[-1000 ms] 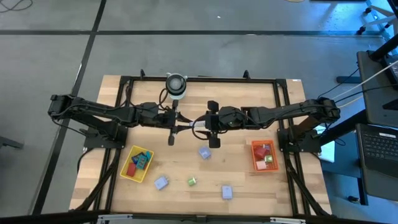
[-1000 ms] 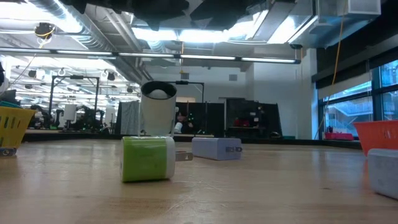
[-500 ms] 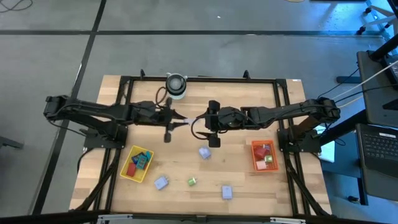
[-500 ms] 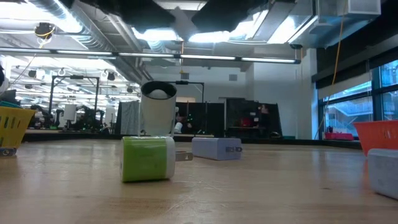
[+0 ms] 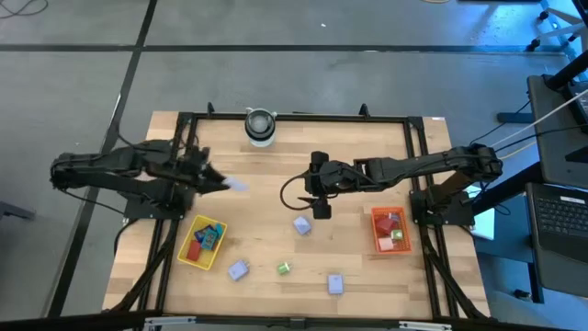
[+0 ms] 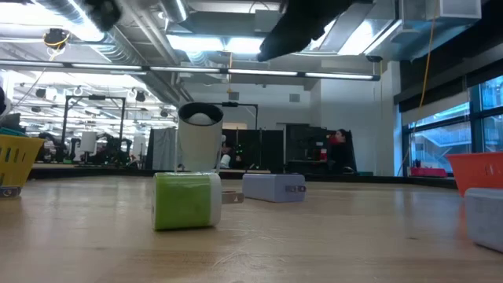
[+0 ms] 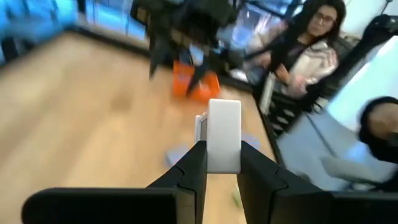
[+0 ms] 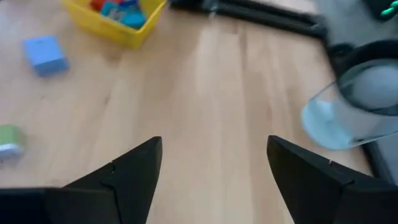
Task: Pick & Place Office items
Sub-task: Put the white digital timer into the yellow basket
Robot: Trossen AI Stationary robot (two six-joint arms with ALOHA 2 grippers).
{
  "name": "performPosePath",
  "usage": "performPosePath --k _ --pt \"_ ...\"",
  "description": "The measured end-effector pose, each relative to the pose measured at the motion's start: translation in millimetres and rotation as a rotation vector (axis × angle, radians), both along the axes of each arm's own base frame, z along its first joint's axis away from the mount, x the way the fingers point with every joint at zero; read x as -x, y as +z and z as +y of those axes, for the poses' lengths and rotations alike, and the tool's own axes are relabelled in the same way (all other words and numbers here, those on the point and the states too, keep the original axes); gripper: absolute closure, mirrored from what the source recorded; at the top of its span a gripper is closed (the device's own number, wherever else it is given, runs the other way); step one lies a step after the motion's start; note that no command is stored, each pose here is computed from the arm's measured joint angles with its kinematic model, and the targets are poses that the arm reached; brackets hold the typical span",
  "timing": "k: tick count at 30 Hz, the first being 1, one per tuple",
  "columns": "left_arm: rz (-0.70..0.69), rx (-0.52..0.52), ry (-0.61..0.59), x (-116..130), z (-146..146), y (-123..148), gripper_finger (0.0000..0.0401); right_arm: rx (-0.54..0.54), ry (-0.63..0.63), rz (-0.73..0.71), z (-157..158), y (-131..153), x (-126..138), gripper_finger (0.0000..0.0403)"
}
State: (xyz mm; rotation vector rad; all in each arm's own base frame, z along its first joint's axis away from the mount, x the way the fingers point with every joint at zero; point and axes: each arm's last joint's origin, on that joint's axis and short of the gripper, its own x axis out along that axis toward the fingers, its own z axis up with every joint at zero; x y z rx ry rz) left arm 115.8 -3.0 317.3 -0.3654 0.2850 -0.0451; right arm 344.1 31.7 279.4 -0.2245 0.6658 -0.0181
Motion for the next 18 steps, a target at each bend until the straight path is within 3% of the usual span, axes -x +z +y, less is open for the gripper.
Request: performPosePath --k 4,8,18 --pt "0.149 0.138 -0.038 28.6 -5.4 -12.7 0.0339 -0.047 -0.020 0.018 0.4 -1.6 1.3 0.0113" --pt "0.347 0.205 -0.032 43.7 -8.4 -28.8 0.0338 -0.082 -0.052 0.013 0.0 -1.6 1.2 0.0113" --pt "0.603 0.259 -0.078 32.3 -22.2 -43.6 0.0337 -0.092 -0.086 0.036 -0.7 -3.6 3.0 0.0113"
